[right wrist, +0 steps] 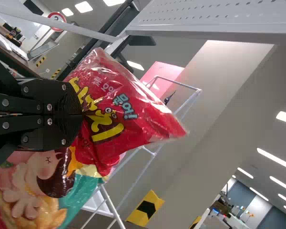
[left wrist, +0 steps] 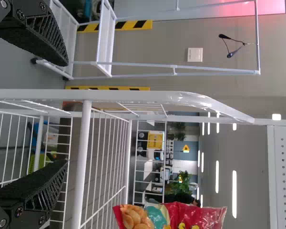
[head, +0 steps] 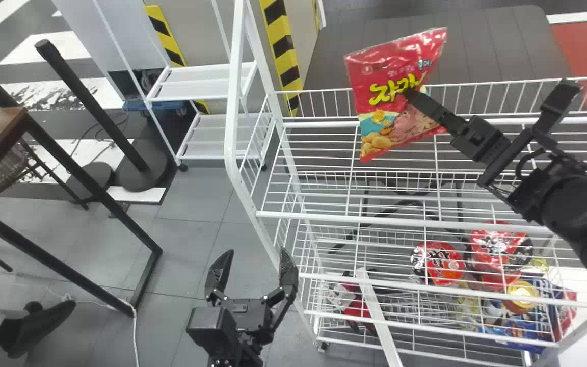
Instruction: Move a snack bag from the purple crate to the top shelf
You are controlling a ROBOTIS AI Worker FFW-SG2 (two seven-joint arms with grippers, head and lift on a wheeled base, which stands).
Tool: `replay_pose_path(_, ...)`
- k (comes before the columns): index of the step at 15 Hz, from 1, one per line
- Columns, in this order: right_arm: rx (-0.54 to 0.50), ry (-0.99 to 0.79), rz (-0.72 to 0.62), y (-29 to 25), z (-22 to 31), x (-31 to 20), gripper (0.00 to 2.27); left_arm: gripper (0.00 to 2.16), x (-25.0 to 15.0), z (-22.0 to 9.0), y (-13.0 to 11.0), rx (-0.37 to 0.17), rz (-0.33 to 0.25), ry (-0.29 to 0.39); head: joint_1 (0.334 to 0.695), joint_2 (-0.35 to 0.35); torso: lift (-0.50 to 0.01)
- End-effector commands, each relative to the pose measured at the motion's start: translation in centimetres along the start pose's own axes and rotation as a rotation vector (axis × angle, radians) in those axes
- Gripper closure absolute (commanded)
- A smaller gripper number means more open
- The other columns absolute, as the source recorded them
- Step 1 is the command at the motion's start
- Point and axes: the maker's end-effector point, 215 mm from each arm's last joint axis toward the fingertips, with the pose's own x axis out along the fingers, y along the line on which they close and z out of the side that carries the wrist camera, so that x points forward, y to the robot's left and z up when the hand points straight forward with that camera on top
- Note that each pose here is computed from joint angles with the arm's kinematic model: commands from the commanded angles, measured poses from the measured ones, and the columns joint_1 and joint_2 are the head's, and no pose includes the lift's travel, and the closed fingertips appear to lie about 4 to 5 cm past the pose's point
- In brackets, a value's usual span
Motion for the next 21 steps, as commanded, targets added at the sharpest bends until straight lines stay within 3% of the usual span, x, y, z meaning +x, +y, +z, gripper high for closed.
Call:
replay_pose_path(1,-0.001,0.007,-0.041,-1.2,-0.7,-0.2,2.16,0.08,0.0,0.2,0.0,-0.001,0.001,-0.005,0.695,0.253,0.01)
replay_pose_path(4,0.007,0.013,-0.071,-2.2,-1.1,-0.5,2.08,0.08,0.0,0.0,0.0,-0.002,0.001,-0.004,0.695,0.248,0.01)
replay_pose_path(5,0.013,0.012,-0.072,-2.2,-1.1,-0.5,1.95,0.08,0.0,0.0,0.1,-0.002,0.003,-0.004,0.695,0.247,0.01)
replay_pose_path(7,0.039,0.017,-0.08,-2.5,-1.6,-0.7,1.41,0.09,0.0,0.0,0.1,-0.001,0.003,-0.004,0.695,0.247,0.01)
replay_pose_path(8,0.043,0.015,-0.075,-2.3,-1.5,-0.7,1.36,0.08,0.1,0.1,0.1,-0.002,0.003,-0.006,0.695,0.247,0.01)
replay_pose_path(9,0.045,0.018,-0.072,-2.2,-1.6,-0.6,1.38,0.09,0.1,0.1,0.1,-0.002,0.003,-0.006,0.695,0.248,0.01)
replay_pose_path(10,0.053,0.029,-0.065,-1.9,-1.8,-0.5,1.62,0.09,0.1,0.1,0.1,-0.002,0.003,-0.006,0.695,0.248,0.01)
replay_pose_path(13,0.105,0.043,-0.034,-0.5,-2.4,-0.3,1.95,0.09,0.1,0.1,0.2,-0.001,0.006,-0.006,0.695,0.253,0.01)
replay_pose_path(16,0.151,0.051,-0.012,1.4,-2.5,0.3,1.95,0.09,0.1,0.0,0.2,0.0,0.006,-0.005,0.695,0.268,0.01)
replay_pose_path(21,0.191,0.059,-0.08,0.2,-3.3,0.2,1.95,0.09,0.0,0.0,0.1,0.0,0.003,-0.005,0.695,0.282,0.01)
